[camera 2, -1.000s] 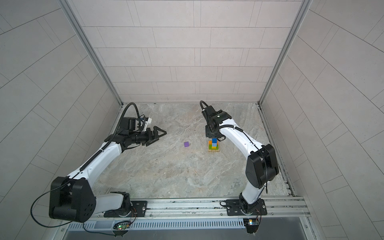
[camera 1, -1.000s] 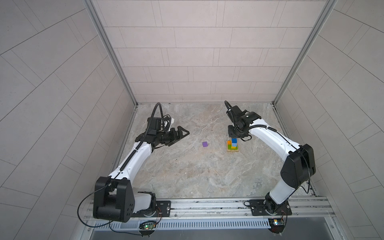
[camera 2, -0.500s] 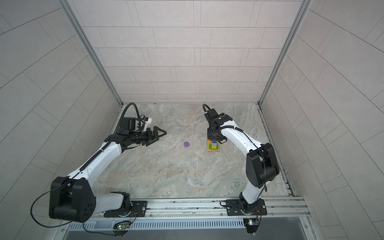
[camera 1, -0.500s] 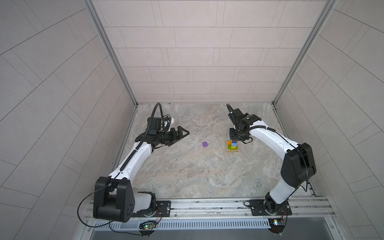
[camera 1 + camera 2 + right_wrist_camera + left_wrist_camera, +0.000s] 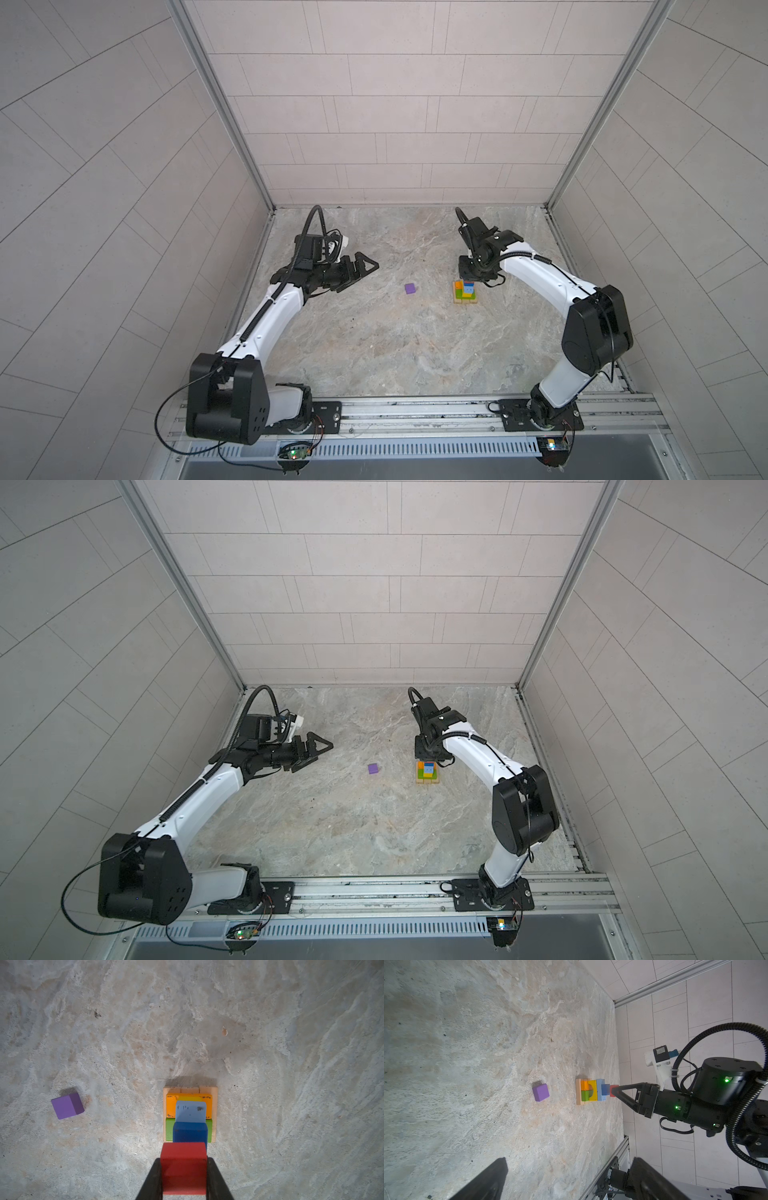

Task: Build the wood block tower
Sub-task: 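Lower the red cube onto the blue cube with the right gripper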

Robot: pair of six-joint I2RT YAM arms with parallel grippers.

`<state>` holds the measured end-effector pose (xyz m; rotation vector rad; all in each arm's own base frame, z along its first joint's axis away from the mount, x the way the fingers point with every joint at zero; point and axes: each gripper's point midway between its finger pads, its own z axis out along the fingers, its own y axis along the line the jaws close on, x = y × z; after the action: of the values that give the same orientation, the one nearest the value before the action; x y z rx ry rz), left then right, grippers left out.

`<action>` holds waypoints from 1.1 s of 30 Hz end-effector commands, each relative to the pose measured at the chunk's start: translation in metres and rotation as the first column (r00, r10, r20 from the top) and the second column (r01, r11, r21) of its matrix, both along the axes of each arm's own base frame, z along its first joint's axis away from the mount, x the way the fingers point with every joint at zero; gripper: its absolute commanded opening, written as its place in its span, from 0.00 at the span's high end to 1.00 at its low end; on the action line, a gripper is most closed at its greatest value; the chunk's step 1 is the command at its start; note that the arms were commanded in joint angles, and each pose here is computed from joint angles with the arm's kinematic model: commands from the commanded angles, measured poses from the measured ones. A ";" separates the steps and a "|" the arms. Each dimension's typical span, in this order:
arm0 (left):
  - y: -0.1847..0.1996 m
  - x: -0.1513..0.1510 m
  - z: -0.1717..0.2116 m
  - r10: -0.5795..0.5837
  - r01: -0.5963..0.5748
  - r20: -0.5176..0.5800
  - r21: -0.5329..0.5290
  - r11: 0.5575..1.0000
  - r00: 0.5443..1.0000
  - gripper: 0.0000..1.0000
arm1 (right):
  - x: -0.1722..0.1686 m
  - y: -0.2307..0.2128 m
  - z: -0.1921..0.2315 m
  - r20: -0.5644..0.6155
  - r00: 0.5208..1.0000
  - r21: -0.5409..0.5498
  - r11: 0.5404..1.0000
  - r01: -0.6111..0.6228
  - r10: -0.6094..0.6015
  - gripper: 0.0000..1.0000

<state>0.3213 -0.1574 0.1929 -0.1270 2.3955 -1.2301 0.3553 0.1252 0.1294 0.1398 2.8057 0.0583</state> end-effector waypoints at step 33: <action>0.000 -0.001 0.005 -0.003 0.004 0.023 -0.009 1.000 1.000 0.00 | 0.001 -0.007 0.002 0.020 1.000 0.000 1.000 0.009 -0.009 0.74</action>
<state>0.3213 -0.1574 0.1929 -0.1267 2.3951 -1.2301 0.3565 0.1219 0.1225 0.1439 2.8045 0.0601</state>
